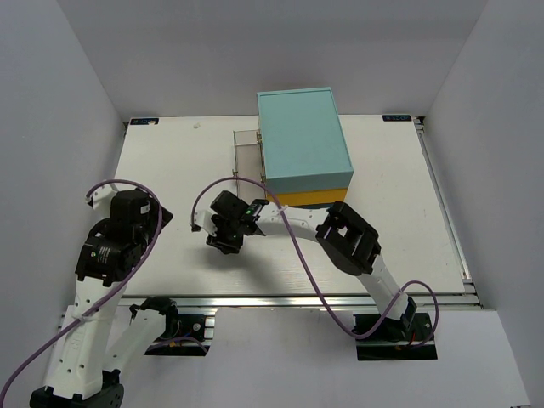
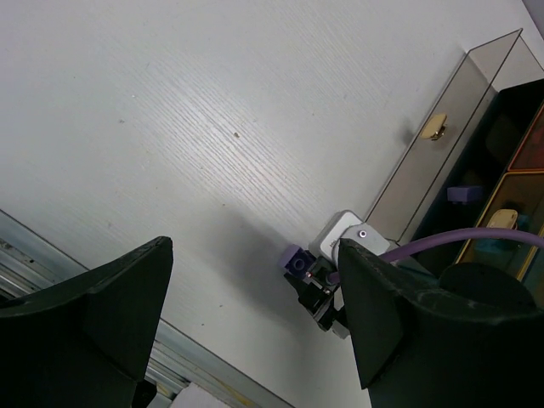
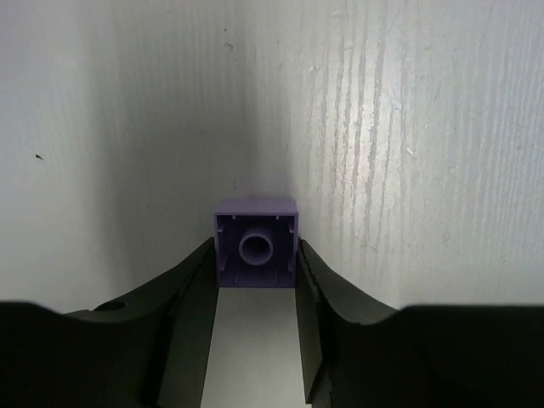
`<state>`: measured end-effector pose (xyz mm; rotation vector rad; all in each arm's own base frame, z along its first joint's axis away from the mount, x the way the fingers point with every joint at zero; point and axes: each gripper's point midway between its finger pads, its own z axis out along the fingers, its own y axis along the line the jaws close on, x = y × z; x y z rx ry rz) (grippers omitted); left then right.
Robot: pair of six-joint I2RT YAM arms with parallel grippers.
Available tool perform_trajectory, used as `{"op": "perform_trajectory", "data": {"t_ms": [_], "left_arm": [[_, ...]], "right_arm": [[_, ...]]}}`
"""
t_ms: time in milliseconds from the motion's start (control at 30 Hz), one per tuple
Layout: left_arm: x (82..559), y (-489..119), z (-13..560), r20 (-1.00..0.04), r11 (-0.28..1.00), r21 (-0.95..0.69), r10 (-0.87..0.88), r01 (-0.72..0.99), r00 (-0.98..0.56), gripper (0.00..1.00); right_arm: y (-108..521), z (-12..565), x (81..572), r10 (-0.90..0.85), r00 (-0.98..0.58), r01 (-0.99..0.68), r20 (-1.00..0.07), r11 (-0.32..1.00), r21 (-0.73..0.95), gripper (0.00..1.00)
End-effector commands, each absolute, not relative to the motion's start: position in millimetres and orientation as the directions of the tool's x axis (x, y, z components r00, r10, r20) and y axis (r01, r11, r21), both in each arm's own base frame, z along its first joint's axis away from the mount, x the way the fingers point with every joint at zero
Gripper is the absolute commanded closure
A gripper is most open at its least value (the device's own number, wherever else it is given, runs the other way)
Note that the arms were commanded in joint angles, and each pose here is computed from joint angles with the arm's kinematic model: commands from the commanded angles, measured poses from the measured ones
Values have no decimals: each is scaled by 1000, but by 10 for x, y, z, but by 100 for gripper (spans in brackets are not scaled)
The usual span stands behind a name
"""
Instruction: Sort the legos into containers by color
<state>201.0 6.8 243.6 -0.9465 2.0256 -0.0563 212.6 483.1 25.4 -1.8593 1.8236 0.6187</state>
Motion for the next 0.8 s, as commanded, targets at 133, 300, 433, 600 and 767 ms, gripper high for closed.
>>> {"op": "perform_trajectory", "data": {"t_ms": [133, 300, 433, 600, 767], "left_arm": [[1907, 97, 2337, -672, 667, -393, -678, -633, -297, 12], [1935, 37, 2226, -651, 664, -404, -692, -629, -313, 12], [1976, -52, 2097, -623, 664, -425, -707, -615, -334, 12], [1986, -86, 2040, -612, 665, -432, -713, -610, -343, 12], [1985, -119, 2009, -602, 667, -440, -716, -602, -353, 12]], "right_arm": [[4908, 942, 2150, -681, 111, -994, -724, -74, -83, 100], [4758, 1826, 2490, -573, 195, -967, -796, 25, -255, 100], [4474, 2037, 2896, -592, 193, -922, -783, 163, -351, 100], [4164, 1972, 3287, -659, 115, -851, -744, 322, -416, 100], [4041, 1921, 3570, -701, 124, -793, -702, 355, -495, 97]]}}
